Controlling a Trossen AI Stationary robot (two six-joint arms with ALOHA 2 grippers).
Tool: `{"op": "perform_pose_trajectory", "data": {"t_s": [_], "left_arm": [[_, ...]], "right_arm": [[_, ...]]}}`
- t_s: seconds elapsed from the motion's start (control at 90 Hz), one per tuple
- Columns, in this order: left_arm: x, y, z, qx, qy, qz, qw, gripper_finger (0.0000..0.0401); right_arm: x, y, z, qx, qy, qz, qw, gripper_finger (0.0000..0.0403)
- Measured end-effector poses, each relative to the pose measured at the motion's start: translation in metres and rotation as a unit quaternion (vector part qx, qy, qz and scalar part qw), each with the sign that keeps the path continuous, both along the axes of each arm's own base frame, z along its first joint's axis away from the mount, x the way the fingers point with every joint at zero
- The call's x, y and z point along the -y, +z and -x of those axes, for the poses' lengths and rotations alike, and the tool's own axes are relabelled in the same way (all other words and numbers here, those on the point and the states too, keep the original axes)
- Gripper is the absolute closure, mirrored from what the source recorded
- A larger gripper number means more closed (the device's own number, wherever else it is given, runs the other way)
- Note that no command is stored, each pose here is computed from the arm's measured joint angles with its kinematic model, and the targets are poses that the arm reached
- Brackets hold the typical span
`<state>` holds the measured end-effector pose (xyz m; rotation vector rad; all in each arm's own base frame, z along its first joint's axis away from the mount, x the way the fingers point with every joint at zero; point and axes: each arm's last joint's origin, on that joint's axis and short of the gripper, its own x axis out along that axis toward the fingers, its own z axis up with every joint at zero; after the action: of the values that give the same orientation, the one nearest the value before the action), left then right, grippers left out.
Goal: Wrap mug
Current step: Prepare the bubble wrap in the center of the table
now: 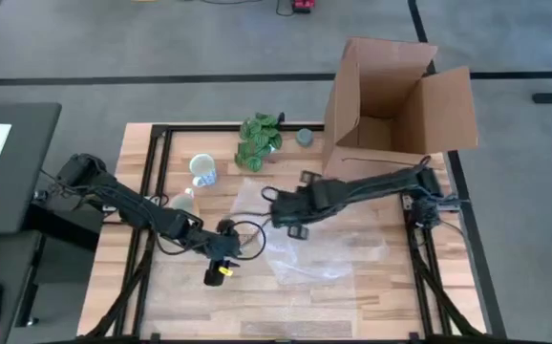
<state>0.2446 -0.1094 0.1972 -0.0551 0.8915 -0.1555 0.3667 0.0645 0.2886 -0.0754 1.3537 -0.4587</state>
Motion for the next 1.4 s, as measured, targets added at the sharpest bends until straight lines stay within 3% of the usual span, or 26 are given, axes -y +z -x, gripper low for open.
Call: {"op": "perform_pose_trajectory", "data": {"t_s": [0.144, 0.256, 0.378, 0.511, 0.722, 1.0, 1.178, 1.4], "left_arm": [[0.0, 0.0, 0.0, 0.002, 0.0, 0.001, 1.0, 0.0253], [0.0, 0.0, 0.0, 0.003, 0.0, 0.001, 1.0, 0.0253], [0.001, 0.001, -0.001, 0.01, -0.005, -0.002, 1.0, 0.0253], [0.002, 0.004, -0.004, 0.032, -0.014, -0.003, 0.999, 0.0253], [0.003, 0.006, -0.006, 0.048, -0.028, -0.009, 0.998, 0.0253], [0.003, 0.006, -0.006, 0.048, -0.028, -0.008, 0.998, 0.0253], [0.003, 0.006, -0.006, 0.049, -0.025, -0.005, 0.999, 0.0253], [0.003, 0.007, -0.007, 0.055, -0.023, 0.0, 0.998, 0.0253]], "right_arm": [[-0.021, -0.022, 0.043, -0.005, -0.062, -0.013, 0.998, 0.0219], [-0.035, -0.054, 0.081, -0.004, -0.13, -0.039, 0.991, 0.019], [-0.041, -0.086, 0.116, 0.024, -0.211, -0.073, 0.975, 0.0172], [-0.034, -0.117, 0.149, 0.036, -0.306, -0.062, 0.949, 0.0169], [-0.015, -0.14, 0.176, 0.081, -0.398, -0.027, 0.914, 0.0168], [0.008, -0.165, 0.189, 0.098, -0.436, -0.021, 0.894, 0.017], [0.012, -0.17, 0.189, 0.11, -0.438, -0.028, 0.892, 0.0217], [0.011, -0.171, 0.186, 0.108, -0.413, -0.037, 0.904, 0.0369]]}}
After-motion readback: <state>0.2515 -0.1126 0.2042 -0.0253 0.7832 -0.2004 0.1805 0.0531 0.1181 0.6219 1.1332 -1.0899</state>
